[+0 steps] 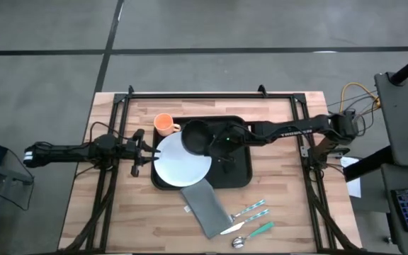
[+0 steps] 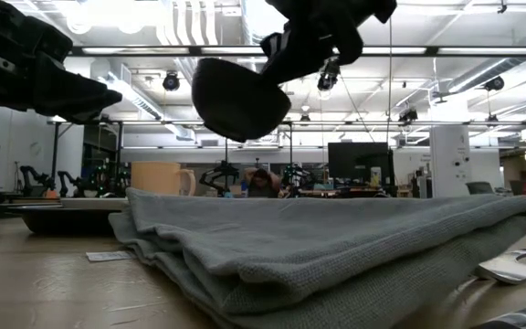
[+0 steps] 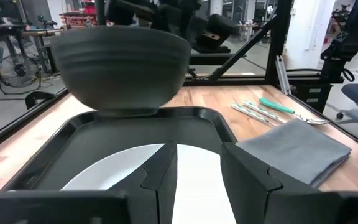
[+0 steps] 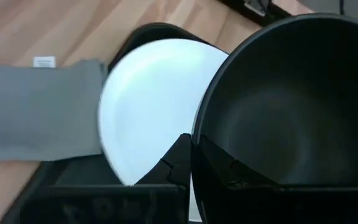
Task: Set up tray
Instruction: Put the black bowl on the white plate
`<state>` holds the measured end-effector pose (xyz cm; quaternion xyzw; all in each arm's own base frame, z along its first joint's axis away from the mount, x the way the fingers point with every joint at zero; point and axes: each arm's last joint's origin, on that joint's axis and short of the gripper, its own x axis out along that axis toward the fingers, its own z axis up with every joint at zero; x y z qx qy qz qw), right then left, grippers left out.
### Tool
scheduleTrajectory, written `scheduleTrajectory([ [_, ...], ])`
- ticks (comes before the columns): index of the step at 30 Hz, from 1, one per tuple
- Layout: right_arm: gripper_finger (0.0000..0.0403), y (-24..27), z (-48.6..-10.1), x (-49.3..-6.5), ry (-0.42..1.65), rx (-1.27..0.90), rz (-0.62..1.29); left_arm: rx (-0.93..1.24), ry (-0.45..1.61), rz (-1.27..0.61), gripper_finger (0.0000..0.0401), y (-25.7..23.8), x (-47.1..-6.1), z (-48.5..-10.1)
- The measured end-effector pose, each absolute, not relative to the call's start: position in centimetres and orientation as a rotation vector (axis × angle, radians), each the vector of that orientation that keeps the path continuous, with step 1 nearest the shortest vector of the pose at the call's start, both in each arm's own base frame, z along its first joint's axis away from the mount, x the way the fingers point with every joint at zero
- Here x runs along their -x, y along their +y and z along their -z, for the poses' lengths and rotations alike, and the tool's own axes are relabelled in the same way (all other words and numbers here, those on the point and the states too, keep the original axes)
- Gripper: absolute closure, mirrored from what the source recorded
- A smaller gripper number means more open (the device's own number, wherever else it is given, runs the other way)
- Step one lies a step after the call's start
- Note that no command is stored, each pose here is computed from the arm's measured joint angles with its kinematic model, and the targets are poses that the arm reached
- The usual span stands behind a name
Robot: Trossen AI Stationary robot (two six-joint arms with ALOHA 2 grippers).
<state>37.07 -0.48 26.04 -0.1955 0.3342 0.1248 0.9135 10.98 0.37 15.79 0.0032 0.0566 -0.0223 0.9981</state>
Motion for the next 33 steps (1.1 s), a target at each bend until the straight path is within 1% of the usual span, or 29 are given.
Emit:
scheduleTrajectory([
  [6,0.0394,-0.8,-24.7,-38.1,0.717,0.478,-0.299,-0.006,0.120,0.045,0.0296,0.4,-11.0,-15.7],
  [10,0.0394,-0.9,-23.2,-39.3,0.714,0.553,-0.435,-0.005,0.132,0.045,0.0296,0.4,-11.1,-15.6],
  [13,0.0394,-1.2,-22.8,-40.6,0.707,0.583,-0.456,-0.005,0.137,0.045,0.0296,0.4,-11.1,-15.6],
  [17,0.0394,-1.7,-22.1,-41.8,0.698,0.588,-0.568,-0.004,0.142,0.045,0.0296,0.4,-11.1,-15.5],
  [19,0.0394,-1.9,-21.2,-42.4,0.737,0.580,-0.607,-0.004,0.146,0.045,0.0296,0.4,-11.1,-15.5],
  [28,0.0394,-2.9,-20.0,-43.8,0.809,0.601,-0.645,-0.003,0.156,0.045,0.0296,0.4,-11.2,-15.4],
  [33,0.0394,-2.8,-20.1,-44.0,0.795,0.619,-0.654,-0.002,0.165,0.045,0.0296,0.4,-11.2,-15.3],
])
